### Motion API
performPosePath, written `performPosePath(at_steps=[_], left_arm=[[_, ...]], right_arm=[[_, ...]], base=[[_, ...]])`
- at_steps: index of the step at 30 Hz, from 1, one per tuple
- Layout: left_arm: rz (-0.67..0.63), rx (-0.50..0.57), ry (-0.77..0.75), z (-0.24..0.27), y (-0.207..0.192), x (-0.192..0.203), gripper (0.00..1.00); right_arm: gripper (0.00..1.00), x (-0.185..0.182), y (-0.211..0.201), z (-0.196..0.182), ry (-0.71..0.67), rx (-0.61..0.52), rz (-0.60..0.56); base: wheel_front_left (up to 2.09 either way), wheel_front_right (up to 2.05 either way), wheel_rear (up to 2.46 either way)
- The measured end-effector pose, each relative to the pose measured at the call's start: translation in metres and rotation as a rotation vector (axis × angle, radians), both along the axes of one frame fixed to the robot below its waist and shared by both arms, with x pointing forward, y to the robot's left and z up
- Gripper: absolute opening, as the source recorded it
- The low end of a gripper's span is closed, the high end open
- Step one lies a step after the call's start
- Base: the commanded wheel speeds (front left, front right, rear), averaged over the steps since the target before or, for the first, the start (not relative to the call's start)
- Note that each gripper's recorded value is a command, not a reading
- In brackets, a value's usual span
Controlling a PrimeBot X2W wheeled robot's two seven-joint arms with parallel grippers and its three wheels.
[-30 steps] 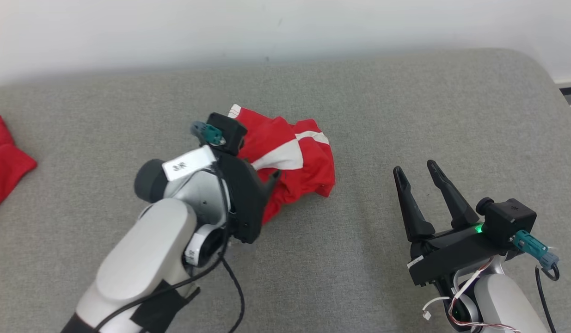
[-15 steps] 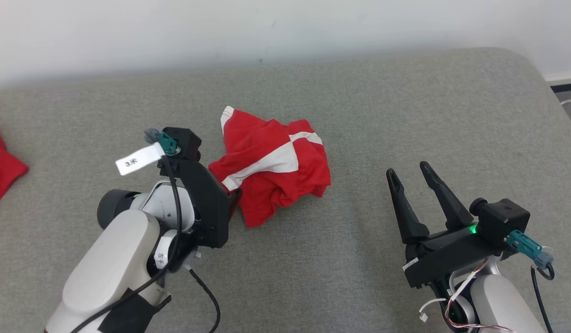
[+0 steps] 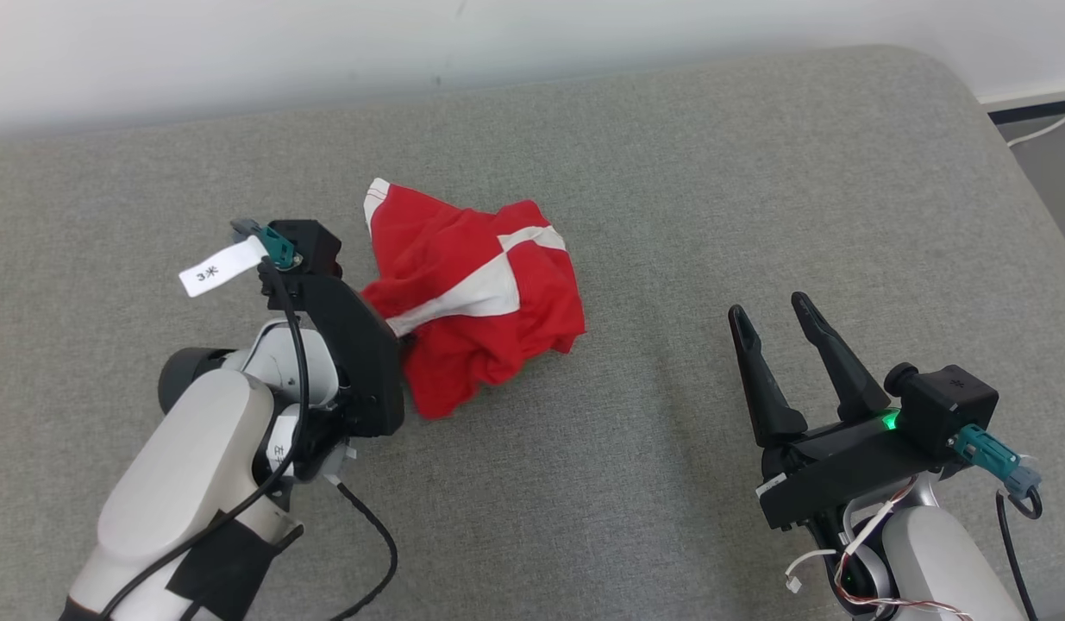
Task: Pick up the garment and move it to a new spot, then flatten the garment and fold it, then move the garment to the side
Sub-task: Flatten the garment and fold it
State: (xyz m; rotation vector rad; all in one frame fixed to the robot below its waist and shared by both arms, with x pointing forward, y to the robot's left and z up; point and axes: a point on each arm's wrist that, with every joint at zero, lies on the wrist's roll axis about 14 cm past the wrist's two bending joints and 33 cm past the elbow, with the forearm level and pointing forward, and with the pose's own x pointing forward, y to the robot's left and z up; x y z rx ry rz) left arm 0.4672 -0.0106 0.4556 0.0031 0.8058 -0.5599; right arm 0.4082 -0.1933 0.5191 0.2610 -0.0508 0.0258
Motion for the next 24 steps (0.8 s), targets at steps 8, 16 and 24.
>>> performPosePath(at_steps=[8,16,24], left_arm=[[-0.004,-0.009,-0.024,0.006,-0.001,0.001,0.0],[0.005,-0.017,-0.084,0.022,0.008,0.003,0.0],[0.089,0.074,-0.134,0.04,0.053,0.006,0.0]], right_arm=[[1.0,0.001,0.001,0.0,-0.003,0.001,0.004],[1.0,0.005,0.01,0.003,-0.01,0.005,0.028],[1.0,0.009,0.024,0.004,-0.011,0.01,0.067]], base=[[0.0,0.0,0.0],[0.0,0.0,0.0],[0.0,0.0,0.0]])
